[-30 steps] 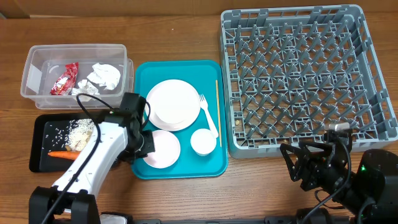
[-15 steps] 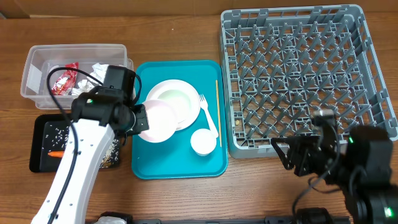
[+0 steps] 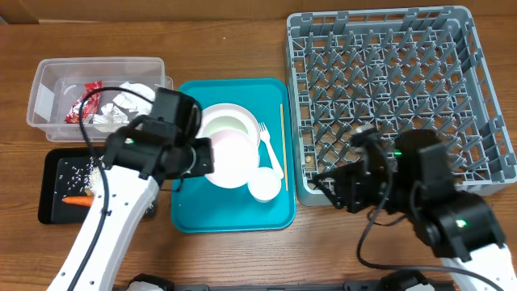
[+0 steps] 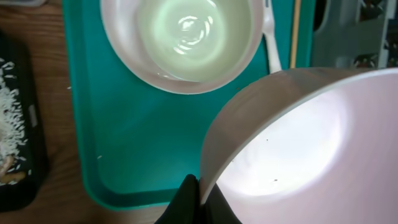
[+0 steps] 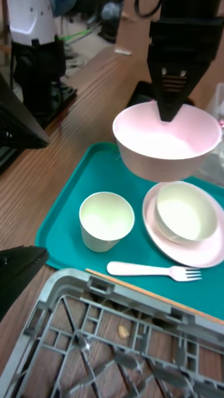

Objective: Sort waste into correct bins and load items into the dishwasher

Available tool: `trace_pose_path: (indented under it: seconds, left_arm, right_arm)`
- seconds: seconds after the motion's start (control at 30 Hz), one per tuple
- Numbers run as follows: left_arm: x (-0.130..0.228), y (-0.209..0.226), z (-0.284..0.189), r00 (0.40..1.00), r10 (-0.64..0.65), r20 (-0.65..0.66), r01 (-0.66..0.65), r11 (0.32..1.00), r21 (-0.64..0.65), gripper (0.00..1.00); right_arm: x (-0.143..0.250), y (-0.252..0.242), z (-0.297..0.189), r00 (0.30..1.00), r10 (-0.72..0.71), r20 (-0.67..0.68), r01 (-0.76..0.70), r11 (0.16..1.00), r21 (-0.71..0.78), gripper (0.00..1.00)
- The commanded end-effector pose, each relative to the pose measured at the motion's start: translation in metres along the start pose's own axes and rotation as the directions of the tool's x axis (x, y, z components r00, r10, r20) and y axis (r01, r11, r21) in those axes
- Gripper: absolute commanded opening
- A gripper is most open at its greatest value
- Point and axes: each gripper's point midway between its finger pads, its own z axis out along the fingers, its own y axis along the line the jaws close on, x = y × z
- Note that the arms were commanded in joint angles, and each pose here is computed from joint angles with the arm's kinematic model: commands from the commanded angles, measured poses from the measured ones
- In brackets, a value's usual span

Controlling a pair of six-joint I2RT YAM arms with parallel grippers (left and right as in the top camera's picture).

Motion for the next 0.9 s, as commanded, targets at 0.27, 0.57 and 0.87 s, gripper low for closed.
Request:
trace_pose_path:
  seconds: [0.27,0.57,0.87]
  left_arm:
    - [0.005,-0.027,-0.006,0.997,0.074,0.009,-0.075,0.995,0.059,0.06]
    - [0.007,-0.031,-0.006,0.996,0.085,0.005,-0.085,0.994,0.066,0.06]
    - [0.008,-0.031,-0.006,0.996,0.085,0.004,-0.085,0.994,0.067,0.06]
  right_arm:
    - [-0.004,0.014,0.053,0.996,-0.06,-0.06,0.062,0.997,0.036,0.53]
    - [-0.018,0.023,0.077,0.991,-0.132,-0.017,0.133,0.99,0.056,0.53]
    - [-0.026,0.019,0.109,0.989,-0.148,-0.018,0.149,0.986,0.072,0.53]
